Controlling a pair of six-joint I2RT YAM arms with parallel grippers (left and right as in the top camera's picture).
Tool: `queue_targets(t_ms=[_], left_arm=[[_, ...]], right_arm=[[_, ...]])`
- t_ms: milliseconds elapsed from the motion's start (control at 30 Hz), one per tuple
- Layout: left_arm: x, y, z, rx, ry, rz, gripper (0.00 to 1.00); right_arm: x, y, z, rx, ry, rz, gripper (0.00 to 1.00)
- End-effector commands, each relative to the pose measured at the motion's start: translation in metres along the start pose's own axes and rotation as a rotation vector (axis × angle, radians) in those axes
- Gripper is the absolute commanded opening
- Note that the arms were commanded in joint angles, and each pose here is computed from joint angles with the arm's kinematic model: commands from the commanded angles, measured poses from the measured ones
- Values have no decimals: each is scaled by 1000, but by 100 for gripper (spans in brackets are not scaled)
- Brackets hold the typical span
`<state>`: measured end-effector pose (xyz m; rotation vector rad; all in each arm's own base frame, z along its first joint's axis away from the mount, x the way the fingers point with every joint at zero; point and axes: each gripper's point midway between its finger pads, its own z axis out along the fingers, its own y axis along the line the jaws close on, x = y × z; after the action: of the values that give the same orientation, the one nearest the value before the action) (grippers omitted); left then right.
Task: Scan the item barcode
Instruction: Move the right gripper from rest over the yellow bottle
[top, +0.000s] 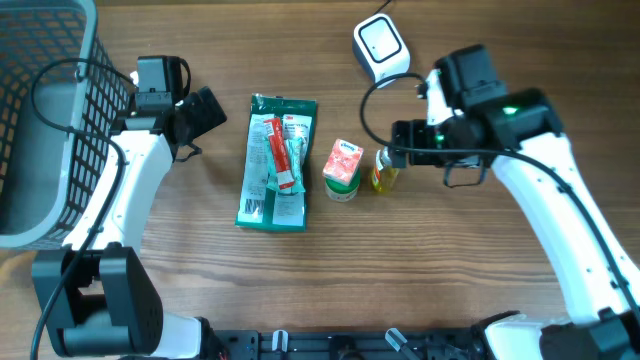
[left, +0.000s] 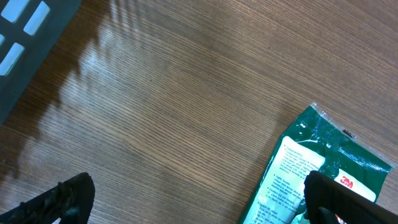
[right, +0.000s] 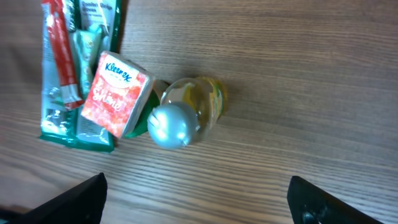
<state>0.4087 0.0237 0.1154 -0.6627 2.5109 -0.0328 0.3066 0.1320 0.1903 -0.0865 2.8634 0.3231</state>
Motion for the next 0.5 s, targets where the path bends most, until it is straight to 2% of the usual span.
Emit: queue_targets(t_ms=[0, 200, 400, 467], left_arm=[[-7, -3, -7, 18, -19, 0, 100], [-7, -3, -7, 18, -19, 0, 100], [-7, -3, -7, 17, -19, 0, 100], [-7, -3, -7, 18, -19, 0, 100]], right_arm=[[-8, 3, 14, 59, -10, 13, 95], [-9, 13, 42, 66, 38, 2, 99], [-3, 9, 70, 95, 118, 6, 95], [0, 8, 79, 99, 146, 9, 89]])
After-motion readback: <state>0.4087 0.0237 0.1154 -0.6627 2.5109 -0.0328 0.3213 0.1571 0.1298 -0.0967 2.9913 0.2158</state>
